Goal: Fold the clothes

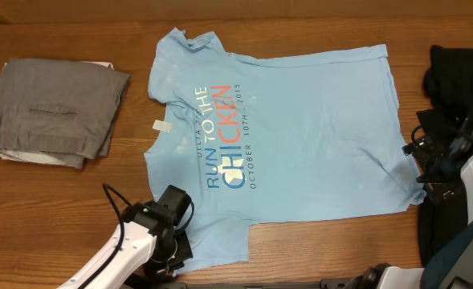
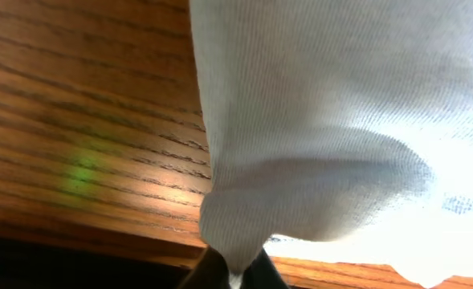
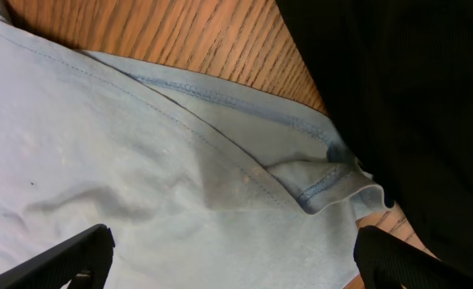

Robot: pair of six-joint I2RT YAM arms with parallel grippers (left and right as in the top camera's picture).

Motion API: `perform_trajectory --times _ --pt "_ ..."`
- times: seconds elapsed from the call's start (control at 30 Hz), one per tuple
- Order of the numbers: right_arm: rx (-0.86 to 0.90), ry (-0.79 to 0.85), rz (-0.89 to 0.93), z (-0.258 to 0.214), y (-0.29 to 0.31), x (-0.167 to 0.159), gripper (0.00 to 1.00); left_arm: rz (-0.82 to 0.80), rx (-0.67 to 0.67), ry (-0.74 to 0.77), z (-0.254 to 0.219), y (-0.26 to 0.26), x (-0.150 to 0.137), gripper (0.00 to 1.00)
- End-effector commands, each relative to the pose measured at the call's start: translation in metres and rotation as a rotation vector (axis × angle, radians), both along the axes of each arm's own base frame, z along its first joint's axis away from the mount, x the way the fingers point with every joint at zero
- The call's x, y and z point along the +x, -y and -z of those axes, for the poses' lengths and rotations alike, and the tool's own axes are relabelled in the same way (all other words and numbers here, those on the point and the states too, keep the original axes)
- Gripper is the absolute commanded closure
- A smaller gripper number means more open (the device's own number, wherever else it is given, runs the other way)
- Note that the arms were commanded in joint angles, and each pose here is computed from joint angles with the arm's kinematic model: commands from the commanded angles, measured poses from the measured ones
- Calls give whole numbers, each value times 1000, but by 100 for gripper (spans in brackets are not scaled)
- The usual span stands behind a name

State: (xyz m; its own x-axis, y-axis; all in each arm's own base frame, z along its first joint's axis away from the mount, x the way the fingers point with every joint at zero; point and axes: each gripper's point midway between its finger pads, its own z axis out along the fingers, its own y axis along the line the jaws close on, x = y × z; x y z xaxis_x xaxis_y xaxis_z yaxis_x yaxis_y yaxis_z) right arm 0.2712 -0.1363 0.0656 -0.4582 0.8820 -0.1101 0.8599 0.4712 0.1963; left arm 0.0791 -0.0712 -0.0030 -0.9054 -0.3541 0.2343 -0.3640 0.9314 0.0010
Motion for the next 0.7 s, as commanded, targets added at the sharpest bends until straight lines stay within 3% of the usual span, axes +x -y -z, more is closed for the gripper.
perform_trajectory --times 0.0,0.2,0.33,0.43,0.67 --pt "-5 13 -2 -3 0 2 0 9 -4 -6 1 1 -2 96" --pt "-11 103 -13 -9 3 22 0 11 -4 -5 1 1 -2 96" --pt "114 142 -43 -11 -20 26 0 11 -4 -5 1 1 -2 96" --pt "198 92 -46 -9 -37 12 0 12 -4 -5 1 1 -2 96" --pt "110 -91 53 3 -23 -25 1 12 -4 -4 1 1 -2 96"
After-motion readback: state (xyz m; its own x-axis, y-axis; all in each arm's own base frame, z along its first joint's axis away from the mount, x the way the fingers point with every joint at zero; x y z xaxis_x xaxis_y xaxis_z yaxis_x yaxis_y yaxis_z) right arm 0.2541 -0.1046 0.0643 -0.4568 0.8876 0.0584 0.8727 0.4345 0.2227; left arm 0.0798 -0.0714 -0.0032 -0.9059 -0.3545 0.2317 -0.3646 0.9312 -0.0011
